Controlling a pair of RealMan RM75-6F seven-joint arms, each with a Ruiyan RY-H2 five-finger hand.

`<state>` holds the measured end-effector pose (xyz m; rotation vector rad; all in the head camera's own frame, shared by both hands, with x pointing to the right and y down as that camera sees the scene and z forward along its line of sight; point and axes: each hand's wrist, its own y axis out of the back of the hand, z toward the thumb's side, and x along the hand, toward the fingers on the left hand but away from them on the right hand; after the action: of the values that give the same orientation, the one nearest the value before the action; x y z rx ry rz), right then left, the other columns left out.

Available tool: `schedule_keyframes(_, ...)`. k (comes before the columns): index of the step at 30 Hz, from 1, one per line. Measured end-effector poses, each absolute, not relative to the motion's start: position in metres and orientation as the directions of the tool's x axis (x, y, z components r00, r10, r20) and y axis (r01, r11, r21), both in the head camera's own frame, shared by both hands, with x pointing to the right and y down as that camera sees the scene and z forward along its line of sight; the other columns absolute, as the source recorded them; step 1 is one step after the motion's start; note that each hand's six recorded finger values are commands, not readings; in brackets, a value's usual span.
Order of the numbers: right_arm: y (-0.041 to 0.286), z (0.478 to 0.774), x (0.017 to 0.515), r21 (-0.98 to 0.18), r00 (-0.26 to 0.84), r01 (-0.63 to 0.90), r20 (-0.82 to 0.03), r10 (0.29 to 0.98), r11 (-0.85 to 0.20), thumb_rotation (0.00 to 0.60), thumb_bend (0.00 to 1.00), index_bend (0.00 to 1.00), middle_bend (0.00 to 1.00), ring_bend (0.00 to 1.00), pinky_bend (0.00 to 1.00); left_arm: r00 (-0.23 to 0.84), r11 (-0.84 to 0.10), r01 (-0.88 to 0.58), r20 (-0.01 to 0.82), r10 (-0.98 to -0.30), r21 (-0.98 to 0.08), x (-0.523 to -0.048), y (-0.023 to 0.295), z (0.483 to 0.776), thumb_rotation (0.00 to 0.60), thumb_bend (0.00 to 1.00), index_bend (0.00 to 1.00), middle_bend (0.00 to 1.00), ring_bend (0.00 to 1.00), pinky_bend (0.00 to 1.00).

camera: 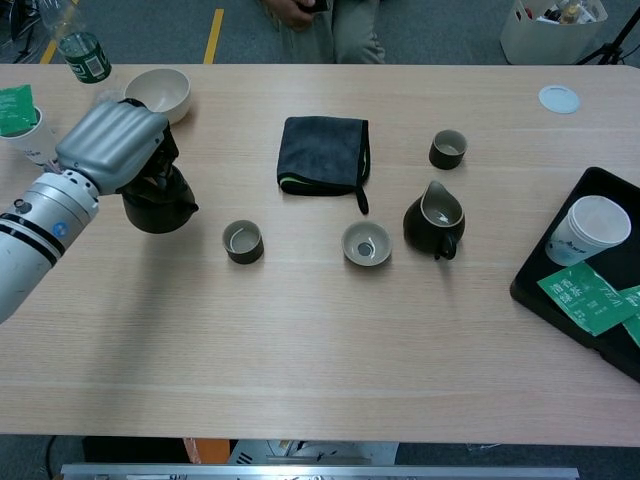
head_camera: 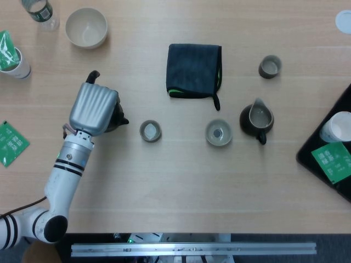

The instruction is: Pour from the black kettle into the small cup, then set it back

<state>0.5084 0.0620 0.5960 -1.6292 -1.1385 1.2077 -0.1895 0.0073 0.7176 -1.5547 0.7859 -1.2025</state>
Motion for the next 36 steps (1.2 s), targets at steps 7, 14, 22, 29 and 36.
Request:
schedule_keyframes(7, 0.062, 0.596, 0.511, -0.939, 0.134, 0.198, -0.258, 0.957, -0.281, 0.6, 0.0, 0.36, 0.39, 0.23, 0.23, 0.33, -0.281, 0.091, 0.295, -0.897, -0.955, -0.174, 0.005, 0.721, 0.555, 0.25, 0.97, 1.0, 0.88, 0.24)
schedule_keyframes(14, 0.061, 0.597, 0.514, -0.938, 0.126, 0.198, -0.262, 0.957, -0.283, 0.6, 0.0, 0.36, 0.39, 0.23, 0.23, 0.365, -0.228, 0.135, 0.263, -0.893, -0.964, -0.161, 0.006, 0.724, 0.558, 0.25, 0.97, 1.0, 0.88, 0.24)
schedule_keyframes(22, 0.061, 0.597, 0.516, -0.939, 0.12, 0.194, -0.265, 0.957, -0.285, 0.6, 0.0, 0.36, 0.39, 0.23, 0.23, 0.377, -0.193, 0.156, 0.239, -0.895, -0.969, -0.151, 0.009, 0.727, 0.558, 0.25, 0.97, 1.0, 0.88, 0.24)
schedule_keyframes(29, 0.061, 0.598, 0.517, -0.939, 0.117, 0.194, -0.266, 0.957, -0.285, 0.6, 0.0, 0.36, 0.39, 0.23, 0.23, 0.395, -0.146, 0.181, 0.208, -0.895, -0.972, -0.145, 0.013, 0.724, 0.546, 0.25, 0.96, 1.0, 0.88, 0.24)
schedule_keyframes(36, 0.061, 0.598, 0.517, -0.938, 0.116, 0.196, -0.266, 0.957, -0.285, 0.6, 0.0, 0.36, 0.39, 0.23, 0.23, 0.406, -0.133, 0.195, 0.203, -0.891, -0.972, -0.14, 0.019, 0.724, 0.54, 0.25, 0.96, 1.0, 0.88, 0.24)
